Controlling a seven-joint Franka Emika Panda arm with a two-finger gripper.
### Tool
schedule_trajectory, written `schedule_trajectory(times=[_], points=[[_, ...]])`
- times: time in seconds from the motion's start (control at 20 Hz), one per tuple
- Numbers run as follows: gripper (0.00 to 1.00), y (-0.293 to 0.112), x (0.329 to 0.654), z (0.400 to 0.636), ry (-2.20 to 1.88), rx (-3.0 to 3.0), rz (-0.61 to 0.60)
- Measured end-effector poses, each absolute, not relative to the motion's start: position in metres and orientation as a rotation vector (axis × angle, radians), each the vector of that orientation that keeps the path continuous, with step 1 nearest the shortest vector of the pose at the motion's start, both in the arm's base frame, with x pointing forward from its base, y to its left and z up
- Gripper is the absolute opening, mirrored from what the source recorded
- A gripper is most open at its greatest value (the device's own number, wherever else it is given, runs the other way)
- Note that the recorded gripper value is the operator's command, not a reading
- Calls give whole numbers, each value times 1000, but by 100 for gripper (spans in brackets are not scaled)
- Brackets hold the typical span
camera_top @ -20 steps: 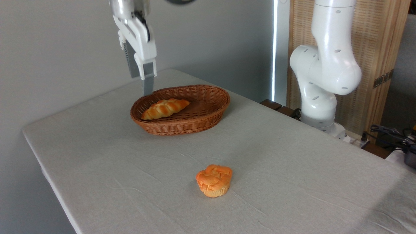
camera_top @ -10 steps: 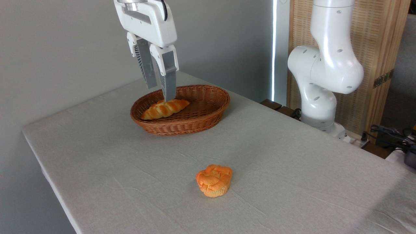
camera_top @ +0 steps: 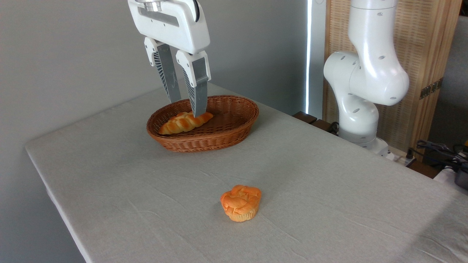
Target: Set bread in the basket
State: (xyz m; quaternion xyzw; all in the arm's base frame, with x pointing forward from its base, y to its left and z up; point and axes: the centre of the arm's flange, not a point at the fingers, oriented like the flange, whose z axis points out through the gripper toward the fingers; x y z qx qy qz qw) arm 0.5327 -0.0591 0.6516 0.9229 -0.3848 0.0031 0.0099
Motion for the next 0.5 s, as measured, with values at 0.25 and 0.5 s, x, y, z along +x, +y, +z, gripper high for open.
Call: schedule_trajectory(times=[0.25, 0.5], points=[[100, -59, 537, 655, -1203, 2892, 67], [100, -58, 538, 653, -1199, 2892, 63]])
